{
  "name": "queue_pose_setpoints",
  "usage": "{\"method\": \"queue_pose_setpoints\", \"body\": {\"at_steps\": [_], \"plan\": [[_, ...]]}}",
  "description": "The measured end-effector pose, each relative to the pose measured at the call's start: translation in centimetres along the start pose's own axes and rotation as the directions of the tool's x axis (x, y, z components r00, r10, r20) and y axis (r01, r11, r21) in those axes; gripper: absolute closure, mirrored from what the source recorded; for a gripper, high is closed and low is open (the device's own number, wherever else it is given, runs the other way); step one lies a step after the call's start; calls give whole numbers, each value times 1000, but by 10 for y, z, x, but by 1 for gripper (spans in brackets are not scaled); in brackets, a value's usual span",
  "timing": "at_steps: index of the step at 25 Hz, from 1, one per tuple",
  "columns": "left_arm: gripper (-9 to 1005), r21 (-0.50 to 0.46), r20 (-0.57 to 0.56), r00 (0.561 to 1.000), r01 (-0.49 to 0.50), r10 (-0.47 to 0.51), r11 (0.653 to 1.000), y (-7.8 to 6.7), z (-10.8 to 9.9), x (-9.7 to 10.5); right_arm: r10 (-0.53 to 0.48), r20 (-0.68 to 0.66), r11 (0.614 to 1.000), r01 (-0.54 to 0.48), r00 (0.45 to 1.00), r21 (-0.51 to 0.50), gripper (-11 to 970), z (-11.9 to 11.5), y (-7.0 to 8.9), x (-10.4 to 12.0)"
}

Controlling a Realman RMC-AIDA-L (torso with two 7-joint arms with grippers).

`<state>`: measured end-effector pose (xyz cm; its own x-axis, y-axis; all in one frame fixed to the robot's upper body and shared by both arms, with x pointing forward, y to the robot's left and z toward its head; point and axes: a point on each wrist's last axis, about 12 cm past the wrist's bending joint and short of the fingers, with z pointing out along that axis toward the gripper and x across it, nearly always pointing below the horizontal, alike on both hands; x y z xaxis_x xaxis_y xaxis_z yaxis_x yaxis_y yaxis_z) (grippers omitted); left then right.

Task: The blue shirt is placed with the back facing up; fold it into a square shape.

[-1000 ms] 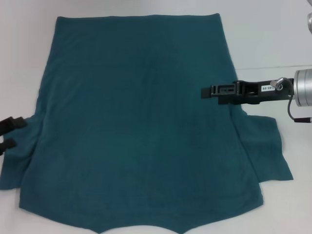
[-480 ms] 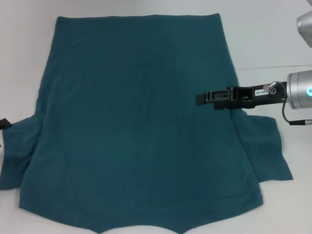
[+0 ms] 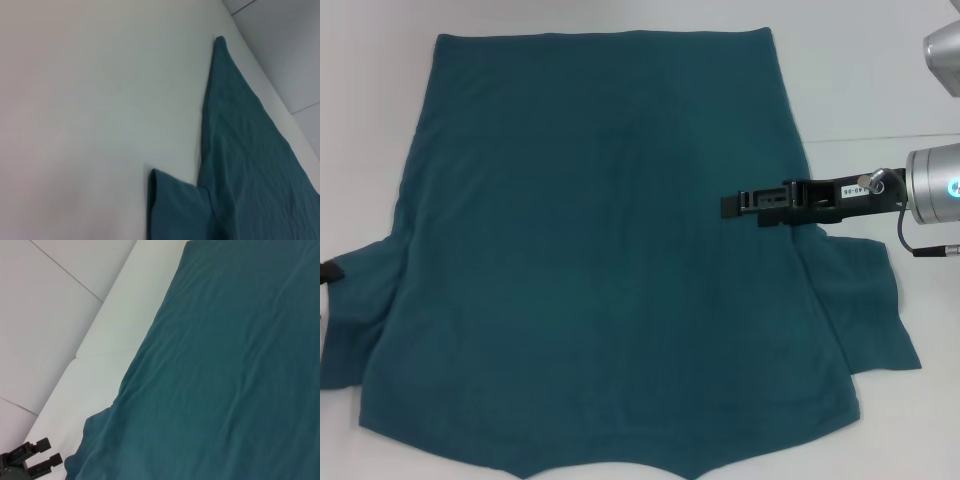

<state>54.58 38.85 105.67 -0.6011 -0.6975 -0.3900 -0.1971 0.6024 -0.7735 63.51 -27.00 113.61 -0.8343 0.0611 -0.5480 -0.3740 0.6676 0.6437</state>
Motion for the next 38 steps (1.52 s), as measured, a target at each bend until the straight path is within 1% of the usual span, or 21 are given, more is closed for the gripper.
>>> {"method": "queue_pose_setpoints", "body": {"at_steps": [5,12,21,28,38], "plan": [[169,-6,-3,1000,-14,14,1000,1,1,1,1,1,1000,-1,1000,0,45,0,0,0],[168,-34,-23,998,-59,59,998,-2,9,4,-3,2,1000,3,1000,-1,46,0,0,0],[172,-33,-50,995,-86,84,996,-5,15,9,-6,0,1000,6,1000,-2,46,0,0,1],[178,-22,-63,994,-86,84,996,-7,15,10,-1,4,1000,1,1000,-1,46,-2,-2,2],[368,-19,-78,990,-119,117,993,-11,17,7,6,8,1000,-6,1000,-1,46,-4,-3,3]]}}
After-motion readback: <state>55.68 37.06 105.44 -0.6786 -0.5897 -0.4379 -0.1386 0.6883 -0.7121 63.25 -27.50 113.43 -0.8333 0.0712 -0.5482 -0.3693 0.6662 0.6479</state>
